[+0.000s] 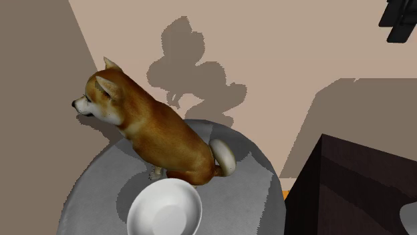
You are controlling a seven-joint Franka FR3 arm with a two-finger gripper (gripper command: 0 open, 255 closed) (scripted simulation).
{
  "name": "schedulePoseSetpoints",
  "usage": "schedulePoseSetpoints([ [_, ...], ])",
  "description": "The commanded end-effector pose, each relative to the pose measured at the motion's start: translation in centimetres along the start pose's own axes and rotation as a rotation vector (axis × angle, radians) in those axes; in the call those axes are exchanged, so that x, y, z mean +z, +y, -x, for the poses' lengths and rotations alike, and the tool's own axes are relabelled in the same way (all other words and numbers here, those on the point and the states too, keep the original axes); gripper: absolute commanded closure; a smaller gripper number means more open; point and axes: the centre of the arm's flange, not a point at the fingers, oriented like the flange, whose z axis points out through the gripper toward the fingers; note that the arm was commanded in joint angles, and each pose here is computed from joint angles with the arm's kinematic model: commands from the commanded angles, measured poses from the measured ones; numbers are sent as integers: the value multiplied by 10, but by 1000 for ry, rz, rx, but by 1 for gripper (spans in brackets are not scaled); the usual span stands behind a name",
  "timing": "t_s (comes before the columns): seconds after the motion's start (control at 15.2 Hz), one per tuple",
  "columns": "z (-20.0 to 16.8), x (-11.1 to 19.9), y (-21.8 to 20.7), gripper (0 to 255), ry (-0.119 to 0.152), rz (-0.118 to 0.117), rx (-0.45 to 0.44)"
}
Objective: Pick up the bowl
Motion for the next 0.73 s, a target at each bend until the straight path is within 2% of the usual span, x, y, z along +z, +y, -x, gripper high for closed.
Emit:
schedulePoseSetpoints([
  [0.0, 0, 0, 0, 0, 0, 0, 0],
  [0.66, -76, 63, -87, 0, 2, -10, -24],
])
